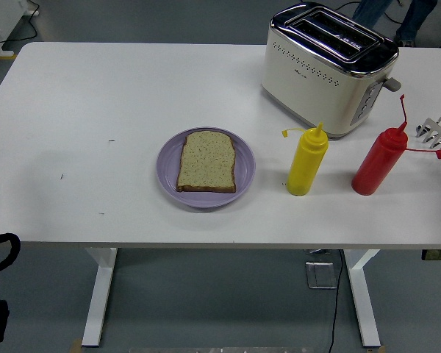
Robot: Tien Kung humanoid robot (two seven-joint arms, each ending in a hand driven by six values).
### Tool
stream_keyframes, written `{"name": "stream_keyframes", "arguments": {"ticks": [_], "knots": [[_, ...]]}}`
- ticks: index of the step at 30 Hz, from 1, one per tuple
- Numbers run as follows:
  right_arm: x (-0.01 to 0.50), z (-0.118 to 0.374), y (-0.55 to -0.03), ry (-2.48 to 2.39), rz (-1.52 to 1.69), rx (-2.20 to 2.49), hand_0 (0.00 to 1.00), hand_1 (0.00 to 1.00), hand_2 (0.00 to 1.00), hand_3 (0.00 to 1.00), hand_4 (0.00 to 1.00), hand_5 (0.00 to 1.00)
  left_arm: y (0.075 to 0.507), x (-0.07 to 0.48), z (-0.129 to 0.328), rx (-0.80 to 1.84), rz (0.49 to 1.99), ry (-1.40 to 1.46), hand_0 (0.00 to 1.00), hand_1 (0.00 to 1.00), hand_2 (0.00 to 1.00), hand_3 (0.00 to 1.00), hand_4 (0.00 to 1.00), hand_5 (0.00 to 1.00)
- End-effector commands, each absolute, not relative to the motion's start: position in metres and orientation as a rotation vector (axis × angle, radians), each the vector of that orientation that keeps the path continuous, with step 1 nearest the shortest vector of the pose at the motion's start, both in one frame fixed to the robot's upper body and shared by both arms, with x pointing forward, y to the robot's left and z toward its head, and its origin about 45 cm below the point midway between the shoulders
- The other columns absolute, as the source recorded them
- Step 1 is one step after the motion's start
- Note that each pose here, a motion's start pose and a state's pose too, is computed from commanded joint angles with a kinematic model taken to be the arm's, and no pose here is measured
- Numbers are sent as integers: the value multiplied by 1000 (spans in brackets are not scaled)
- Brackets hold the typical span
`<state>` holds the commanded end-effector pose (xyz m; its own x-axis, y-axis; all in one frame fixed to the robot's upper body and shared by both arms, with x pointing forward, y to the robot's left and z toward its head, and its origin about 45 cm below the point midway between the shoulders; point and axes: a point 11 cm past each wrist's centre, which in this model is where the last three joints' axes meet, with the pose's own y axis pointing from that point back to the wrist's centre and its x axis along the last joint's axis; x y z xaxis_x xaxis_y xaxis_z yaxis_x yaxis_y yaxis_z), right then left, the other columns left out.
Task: Pick up the cup,pour liquid into bread,place the cup on the desk
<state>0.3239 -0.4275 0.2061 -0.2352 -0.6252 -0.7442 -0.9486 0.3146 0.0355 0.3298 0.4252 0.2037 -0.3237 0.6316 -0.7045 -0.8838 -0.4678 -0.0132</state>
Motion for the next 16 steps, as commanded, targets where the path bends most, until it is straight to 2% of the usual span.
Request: {"name": "stream_keyframes", "arguments": {"ticks": [16], "knots": [[325, 204, -426, 1955, 673, -1409, 811, 769, 795, 823, 610, 465, 425, 330, 204, -798, 1926, 467, 784, 732, 737, 688, 571, 998]]}}
